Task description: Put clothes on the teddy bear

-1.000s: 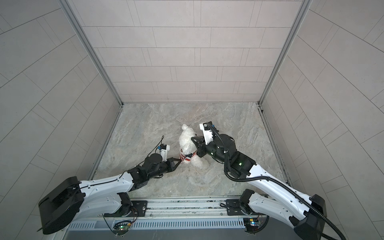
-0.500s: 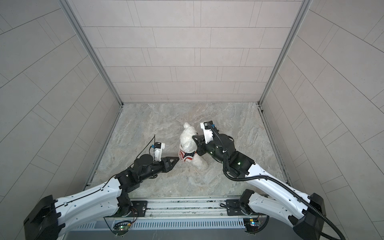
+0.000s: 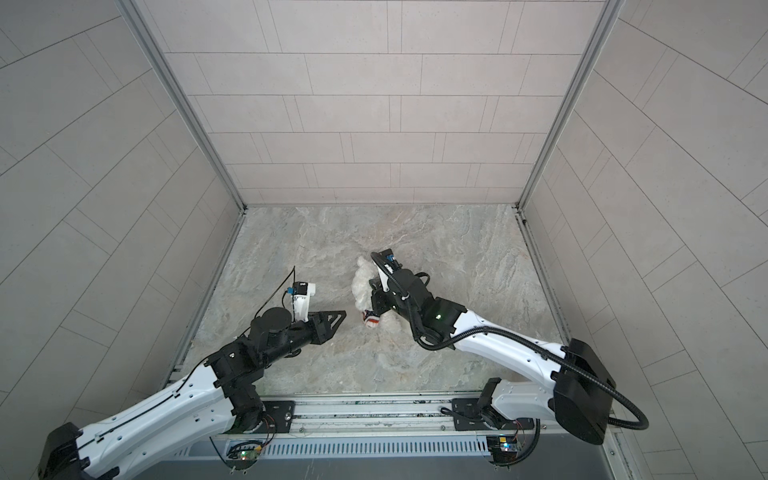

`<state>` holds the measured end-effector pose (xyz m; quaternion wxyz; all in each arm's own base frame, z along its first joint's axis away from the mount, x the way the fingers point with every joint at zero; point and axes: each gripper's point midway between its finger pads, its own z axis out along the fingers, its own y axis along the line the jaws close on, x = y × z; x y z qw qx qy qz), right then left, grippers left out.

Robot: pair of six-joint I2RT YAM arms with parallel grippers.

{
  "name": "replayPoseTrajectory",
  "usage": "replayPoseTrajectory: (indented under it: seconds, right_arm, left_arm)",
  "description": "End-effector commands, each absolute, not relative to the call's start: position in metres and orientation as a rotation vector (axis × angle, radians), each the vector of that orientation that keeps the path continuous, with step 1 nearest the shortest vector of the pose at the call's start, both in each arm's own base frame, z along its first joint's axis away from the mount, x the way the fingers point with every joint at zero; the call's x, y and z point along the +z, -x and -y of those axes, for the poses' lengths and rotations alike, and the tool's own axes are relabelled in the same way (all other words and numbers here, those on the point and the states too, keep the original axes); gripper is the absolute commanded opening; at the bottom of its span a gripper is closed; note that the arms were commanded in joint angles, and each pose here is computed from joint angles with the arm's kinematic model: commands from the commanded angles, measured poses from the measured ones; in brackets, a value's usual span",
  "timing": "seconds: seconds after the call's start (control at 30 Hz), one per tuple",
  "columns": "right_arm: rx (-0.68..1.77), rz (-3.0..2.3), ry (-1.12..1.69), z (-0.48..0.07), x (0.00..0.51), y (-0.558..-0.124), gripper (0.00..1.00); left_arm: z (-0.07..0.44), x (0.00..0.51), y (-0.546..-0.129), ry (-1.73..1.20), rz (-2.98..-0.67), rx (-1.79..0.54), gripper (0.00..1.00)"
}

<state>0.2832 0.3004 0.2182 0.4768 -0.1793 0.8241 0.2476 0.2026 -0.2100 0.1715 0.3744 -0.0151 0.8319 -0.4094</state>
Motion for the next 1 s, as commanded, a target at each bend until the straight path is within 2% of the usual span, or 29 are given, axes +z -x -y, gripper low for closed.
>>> replayPoseTrajectory:
  seconds: [0.0,0.07,0.2,0.37,0.47,0.67,0.97]
  right_arm:
    - [0.622,-1.971,0.459,-0.321,0.229,-0.287,0.02]
    - [0.631,-1.985,0.487,-0.332,0.222,-0.286,0.06]
    - [0.708,-2.002,0.512,-0.349,0.217,-0.282,0.2]
    - [0.725,-1.966,0.534,-0.34,0.239,-0.272,0.43]
    - [0.718,-1.957,0.542,-0.328,0.247,-0.263,0.53]
    - [0.644,-2.021,0.523,-0.296,0.22,-0.251,0.57]
    - [0.712,-2.137,0.618,-0.311,0.172,-0.229,0.61]
  left_arm:
    - [0.199,0.16,-0.201,0.087,-2.156,-1.042,0.45]
    - [0.193,0.159,-0.2,0.098,-2.156,-1.026,0.46]
    - [0.186,0.156,-0.202,0.123,-2.159,-1.032,0.5]
    - [0.185,0.156,-0.208,0.137,-2.143,-1.079,0.58]
    - [0.182,0.147,-0.215,0.188,-2.154,-1.115,0.58]
    - [0.17,0.118,-0.214,0.275,-2.23,-1.057,0.57]
    - [0.152,0.073,-0.193,0.395,-2.296,-1.031,0.58]
